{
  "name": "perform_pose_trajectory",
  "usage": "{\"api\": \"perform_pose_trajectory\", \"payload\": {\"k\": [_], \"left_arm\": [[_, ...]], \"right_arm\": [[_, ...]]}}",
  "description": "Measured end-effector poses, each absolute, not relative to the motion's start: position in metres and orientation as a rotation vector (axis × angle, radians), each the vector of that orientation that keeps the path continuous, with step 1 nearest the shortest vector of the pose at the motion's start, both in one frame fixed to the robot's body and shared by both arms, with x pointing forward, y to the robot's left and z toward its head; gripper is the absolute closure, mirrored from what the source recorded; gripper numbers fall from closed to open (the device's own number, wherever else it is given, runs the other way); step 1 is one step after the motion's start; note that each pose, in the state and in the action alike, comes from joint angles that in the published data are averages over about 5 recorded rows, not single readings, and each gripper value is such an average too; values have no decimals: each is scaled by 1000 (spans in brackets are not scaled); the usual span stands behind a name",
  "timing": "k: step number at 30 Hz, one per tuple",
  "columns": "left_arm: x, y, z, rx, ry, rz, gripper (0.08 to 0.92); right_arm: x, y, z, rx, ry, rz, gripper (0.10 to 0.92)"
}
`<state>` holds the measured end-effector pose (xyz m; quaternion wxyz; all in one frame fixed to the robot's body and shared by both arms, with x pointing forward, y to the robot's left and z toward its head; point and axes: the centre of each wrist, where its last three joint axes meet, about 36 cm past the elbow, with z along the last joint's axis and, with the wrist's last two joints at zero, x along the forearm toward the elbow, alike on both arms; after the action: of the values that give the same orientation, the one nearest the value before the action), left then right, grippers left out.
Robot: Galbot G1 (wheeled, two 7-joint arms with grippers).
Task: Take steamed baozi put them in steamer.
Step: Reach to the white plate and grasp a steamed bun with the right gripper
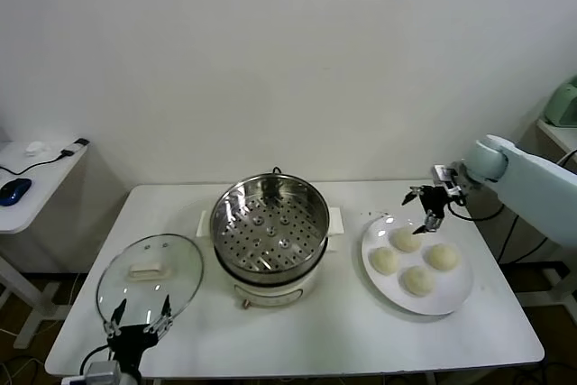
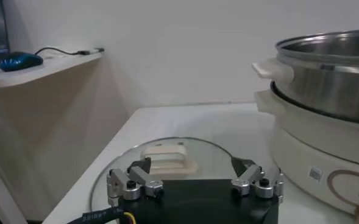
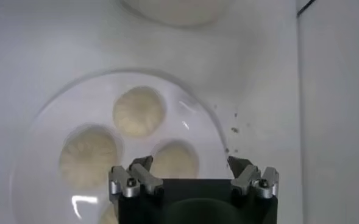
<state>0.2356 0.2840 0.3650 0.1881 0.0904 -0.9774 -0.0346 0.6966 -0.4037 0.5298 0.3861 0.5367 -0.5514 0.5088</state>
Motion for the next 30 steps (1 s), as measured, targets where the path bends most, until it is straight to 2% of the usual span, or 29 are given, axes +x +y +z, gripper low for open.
{"api": "perform_pose_trajectory", "payload": {"k": [22, 30], "left_arm": [[232, 283, 352, 269, -2722, -110, 177], [230, 281, 351, 265, -2716, -111, 177]], "right_arm": [[714, -378, 464, 1267, -1301, 1249, 205], [714, -373, 458, 1259, -1289, 1253, 325]]}}
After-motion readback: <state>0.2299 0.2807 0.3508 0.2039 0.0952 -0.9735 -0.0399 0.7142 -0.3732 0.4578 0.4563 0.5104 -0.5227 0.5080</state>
